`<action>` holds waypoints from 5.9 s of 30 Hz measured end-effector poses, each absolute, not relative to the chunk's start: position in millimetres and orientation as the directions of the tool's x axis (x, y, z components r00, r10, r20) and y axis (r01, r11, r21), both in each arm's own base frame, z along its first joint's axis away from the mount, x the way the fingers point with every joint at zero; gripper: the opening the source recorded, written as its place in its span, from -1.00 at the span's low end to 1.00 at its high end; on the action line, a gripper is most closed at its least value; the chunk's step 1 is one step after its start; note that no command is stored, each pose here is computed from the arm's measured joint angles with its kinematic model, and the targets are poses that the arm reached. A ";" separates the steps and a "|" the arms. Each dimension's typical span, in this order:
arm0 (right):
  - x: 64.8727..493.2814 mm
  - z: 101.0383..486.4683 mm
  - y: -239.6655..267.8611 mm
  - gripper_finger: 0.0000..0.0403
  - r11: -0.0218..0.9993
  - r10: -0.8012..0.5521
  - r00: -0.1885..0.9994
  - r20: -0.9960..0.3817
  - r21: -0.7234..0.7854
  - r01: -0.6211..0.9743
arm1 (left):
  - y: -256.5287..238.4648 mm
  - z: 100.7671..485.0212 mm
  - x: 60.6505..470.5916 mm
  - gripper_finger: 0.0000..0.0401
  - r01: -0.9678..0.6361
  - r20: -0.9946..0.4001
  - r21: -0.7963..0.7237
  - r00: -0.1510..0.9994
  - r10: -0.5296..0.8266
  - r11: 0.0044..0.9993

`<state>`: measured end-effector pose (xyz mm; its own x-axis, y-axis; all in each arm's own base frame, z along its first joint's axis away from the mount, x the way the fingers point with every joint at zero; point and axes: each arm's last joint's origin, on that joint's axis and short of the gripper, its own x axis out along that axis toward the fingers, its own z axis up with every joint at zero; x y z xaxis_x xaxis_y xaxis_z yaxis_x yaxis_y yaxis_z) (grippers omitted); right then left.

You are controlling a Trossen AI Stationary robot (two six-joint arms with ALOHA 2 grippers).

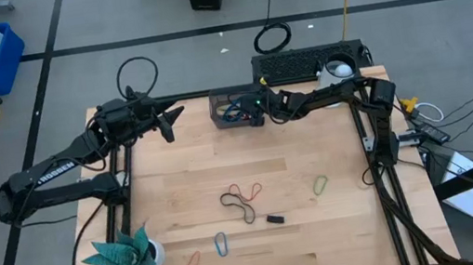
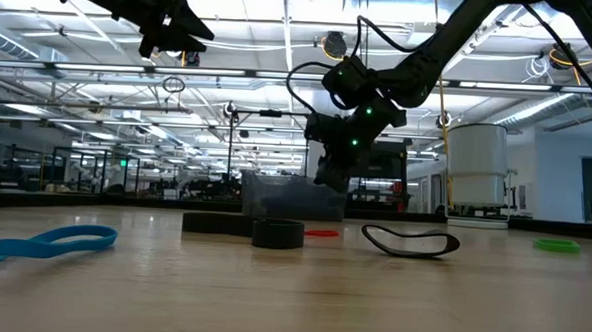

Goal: Pick and place rubber bands into bin
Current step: Put the red rubber band into the black bin

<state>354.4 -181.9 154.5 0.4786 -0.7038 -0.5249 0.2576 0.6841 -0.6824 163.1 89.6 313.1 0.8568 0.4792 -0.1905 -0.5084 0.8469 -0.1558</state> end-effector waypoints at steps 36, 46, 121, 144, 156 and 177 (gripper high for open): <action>293.9 312.3 -47.6 -0.30 0.987 -0.088 0.876 -0.475 -0.161 0.013 | 89.4 313.2 163.1 -0.08 -0.507 -0.190 -0.156 0.858 0.477 0.848; 333.0 243.3 -25.2 -0.33 0.978 0.031 0.727 -0.686 -0.129 -0.163 | 89.3 313.1 163.2 -0.08 -0.501 -0.191 -0.159 0.861 0.471 0.851; 290.4 312.4 -42.3 -1.00 0.957 -0.216 0.916 -0.339 -0.261 0.129 | 88.6 306.7 161.9 -0.08 -0.513 -0.257 -0.165 0.847 0.465 0.842; 270.4 420.3 -90.4 -1.00 0.818 -0.484 0.858 0.170 -0.259 0.513 | 88.6 306.7 161.9 -0.08 -0.513 -0.257 -0.164 0.847 0.465 0.843; 323.5 368.3 -161.5 -1.00 0.823 -0.545 0.831 -0.111 -0.259 0.506 | 88.6 306.7 161.9 -0.08 -0.512 -0.257 -0.155 0.847 0.465 0.845; 372.7 221.7 -209.9 -1.00 0.855 -0.511 0.666 -0.544 -0.236 0.463 | 88.3 304.3 161.3 -0.08 -0.515 -0.283 -0.153 0.841 0.462 0.844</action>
